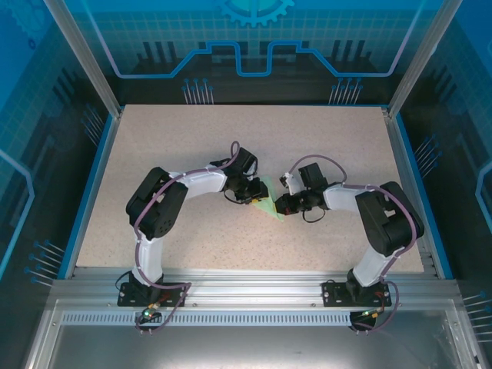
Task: Fold a paper plane with a square sheet of paper (fold left side to right side)
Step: Fourth fold the wing at the center of the table.
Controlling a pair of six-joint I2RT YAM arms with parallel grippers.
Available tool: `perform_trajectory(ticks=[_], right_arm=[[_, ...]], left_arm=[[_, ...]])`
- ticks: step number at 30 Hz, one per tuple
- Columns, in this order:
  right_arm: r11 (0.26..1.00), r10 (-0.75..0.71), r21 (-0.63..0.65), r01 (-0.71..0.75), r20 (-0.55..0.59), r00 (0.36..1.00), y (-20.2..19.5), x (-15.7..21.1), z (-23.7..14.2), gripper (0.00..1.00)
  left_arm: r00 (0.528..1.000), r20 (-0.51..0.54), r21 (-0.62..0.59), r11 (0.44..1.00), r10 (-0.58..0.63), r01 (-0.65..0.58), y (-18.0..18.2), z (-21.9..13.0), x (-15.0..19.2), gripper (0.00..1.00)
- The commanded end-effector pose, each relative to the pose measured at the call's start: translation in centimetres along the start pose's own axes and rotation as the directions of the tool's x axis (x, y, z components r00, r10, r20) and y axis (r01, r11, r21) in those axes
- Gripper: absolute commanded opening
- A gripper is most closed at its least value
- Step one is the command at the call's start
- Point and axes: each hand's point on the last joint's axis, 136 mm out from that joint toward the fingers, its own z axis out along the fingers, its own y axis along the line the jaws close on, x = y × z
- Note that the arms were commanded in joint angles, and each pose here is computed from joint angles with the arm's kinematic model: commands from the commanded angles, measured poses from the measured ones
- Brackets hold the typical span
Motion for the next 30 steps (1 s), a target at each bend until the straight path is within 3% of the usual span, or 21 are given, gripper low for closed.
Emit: perform_trajectory(ticks=[1, 30], right_arm=[[0.998, 0.027, -0.049, -0.027, 0.011, 1.000, 0.1, -0.9, -0.2, 0.00], [0.990, 0.101, -0.095, -0.100, 0.014, 0.995, -0.3, -1.5, -0.9, 0.00]], left_arm=[[1.000, -0.001, -0.008, 1.000, 0.011, -0.011, -0.1, -0.2, 0.3, 0.29], [1.000, -0.017, -0.109, 0.994, -0.005, 0.003, 2.4, 0.9, 0.6, 0.21]])
